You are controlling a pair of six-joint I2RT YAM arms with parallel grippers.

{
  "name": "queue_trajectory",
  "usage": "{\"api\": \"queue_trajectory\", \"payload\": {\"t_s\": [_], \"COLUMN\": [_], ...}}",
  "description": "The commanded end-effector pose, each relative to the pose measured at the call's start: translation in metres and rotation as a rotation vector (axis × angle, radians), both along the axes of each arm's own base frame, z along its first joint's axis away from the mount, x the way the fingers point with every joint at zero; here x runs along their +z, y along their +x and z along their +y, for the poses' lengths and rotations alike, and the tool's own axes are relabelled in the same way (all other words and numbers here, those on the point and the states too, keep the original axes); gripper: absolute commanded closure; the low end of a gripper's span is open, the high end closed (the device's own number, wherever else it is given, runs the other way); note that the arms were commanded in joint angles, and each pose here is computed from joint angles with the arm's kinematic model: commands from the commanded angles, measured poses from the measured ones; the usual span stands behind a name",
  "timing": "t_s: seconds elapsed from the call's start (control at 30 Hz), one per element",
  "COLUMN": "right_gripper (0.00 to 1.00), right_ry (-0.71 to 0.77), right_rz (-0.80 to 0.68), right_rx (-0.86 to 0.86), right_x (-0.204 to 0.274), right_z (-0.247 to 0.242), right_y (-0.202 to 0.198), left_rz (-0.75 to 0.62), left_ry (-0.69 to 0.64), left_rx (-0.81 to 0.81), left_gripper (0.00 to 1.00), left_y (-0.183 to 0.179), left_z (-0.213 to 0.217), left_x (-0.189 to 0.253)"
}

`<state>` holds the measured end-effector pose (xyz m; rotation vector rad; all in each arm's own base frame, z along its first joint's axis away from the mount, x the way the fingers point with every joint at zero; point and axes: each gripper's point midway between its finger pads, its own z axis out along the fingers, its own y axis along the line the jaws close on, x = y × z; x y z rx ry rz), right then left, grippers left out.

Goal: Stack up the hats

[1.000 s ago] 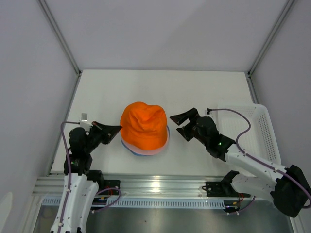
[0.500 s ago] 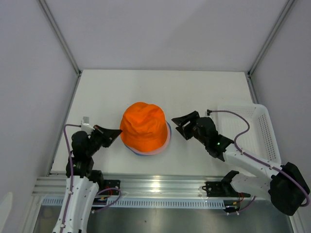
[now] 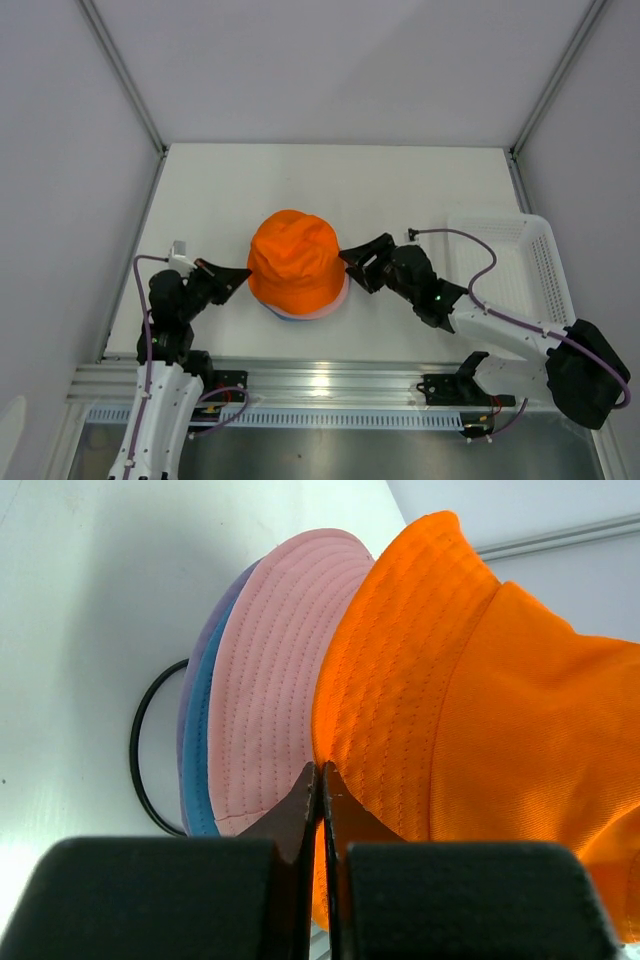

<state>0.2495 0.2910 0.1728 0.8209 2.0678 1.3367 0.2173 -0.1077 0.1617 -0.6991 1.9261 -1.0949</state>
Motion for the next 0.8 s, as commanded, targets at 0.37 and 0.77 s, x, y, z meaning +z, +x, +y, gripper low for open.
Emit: {"api": "queue_trajectory", "payload": {"t_s": [0.37,0.77], "right_gripper": [0.59,1.00], "right_ry": [0.153,0.067], "right_rz": [-0.065,-0.075], "right_rx": [0.001,-0.052], "right_x": [0.021,0.008], "right_z": [0.018,0.003], "right_y": [0.002,0.003], "left_rz": [0.008,0.033], "left_ry": [0.025,0.051], "left_rx": [-0.012,0.006], "left_gripper": [0.99,0.99], "left_y": [-0.001,-0.001], "left_z": [0.000,0.004], "left_x": [-0.007,-0.015]}}
